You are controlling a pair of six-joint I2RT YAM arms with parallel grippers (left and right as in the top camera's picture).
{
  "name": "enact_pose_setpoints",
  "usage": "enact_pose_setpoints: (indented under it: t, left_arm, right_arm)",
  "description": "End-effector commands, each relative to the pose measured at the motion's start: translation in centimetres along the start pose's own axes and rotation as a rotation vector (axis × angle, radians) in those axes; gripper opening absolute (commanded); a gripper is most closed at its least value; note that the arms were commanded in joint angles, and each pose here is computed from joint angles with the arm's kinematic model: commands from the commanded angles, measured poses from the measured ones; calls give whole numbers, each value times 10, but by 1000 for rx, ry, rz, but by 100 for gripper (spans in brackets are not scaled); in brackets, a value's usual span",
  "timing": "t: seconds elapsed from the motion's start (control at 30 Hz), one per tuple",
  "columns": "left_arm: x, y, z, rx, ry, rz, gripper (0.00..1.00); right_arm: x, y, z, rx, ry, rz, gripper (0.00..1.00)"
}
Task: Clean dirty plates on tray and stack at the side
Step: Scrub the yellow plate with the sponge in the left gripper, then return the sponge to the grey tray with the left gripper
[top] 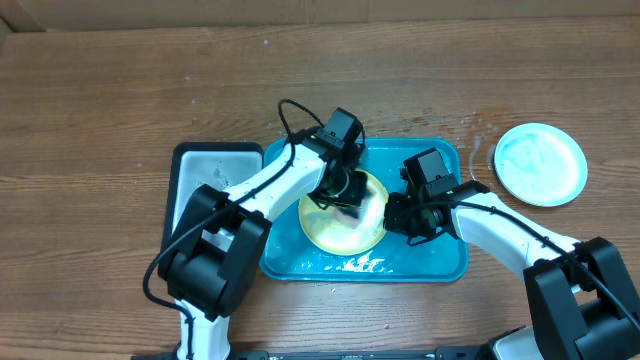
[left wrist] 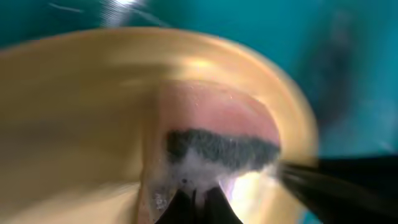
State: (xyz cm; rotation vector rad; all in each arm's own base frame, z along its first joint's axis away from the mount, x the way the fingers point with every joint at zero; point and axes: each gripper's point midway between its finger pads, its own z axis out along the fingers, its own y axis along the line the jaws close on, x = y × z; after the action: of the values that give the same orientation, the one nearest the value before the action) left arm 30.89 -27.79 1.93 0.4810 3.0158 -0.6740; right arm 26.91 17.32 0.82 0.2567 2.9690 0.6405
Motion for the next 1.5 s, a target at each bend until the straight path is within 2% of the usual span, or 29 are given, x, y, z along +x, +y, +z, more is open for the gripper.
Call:
enact_pose_setpoints:
  t: [0.0, 0.1, 0.17, 0.33, 0.47, 0.6, 0.73, 0.87, 1.03, 1.17, 1.27, 1.4, 1.47]
  left_arm:
    - [24, -48, 5, 267, 116, 32, 4]
    - [29, -43, 5, 240, 135, 17, 4]
    - [32, -27, 7, 164, 145, -4, 4]
    - [53, 32, 2, -163, 201, -47, 4]
    - [66, 85, -19, -495, 216, -128, 4]
    - [67, 109, -34, -664, 175, -194, 4]
    - [51, 111, -40, -706, 94, -232, 4]
    - [14, 103, -60, -750, -52, -249, 4]
    - [-29, 67, -77, -633, -159, -224, 4]
    - [-46, 29, -87, -459, -152, -162, 4]
    - [-39, 11, -97, -354, -80, -128, 4]
    - [-20, 29, -114, -390, 10, -165, 4]
    - [-15, 53, -128, -486, 16, -204, 4]
  right_arm:
    - [-3, 5, -2, -9, -9, -18, 4]
    - [-3, 5, -2, -9, -9, -18, 4]
    - [-3, 5, -2, -9, -9, -18, 4]
    - [-2, 5, -2, -8, -7, -17, 4]
    - [-2, 5, -2, -8, -7, -17, 4]
    - [-2, 4, -2, -8, -7, -17, 4]
    - [-2, 4, -2, -8, -7, -17, 4]
    - [-2, 4, -2, -7, -7, -17, 4]
    - [-2, 4, -2, -3, -7, -16, 4]
    - [-2, 4, -2, -3, -6, -27, 4]
    - [-2, 4, -2, -3, -5, -27, 4]
    - [-1, 3, -2, -2, -3, -30, 4]
    - [-1, 3, -2, -2, -3, -30, 4]
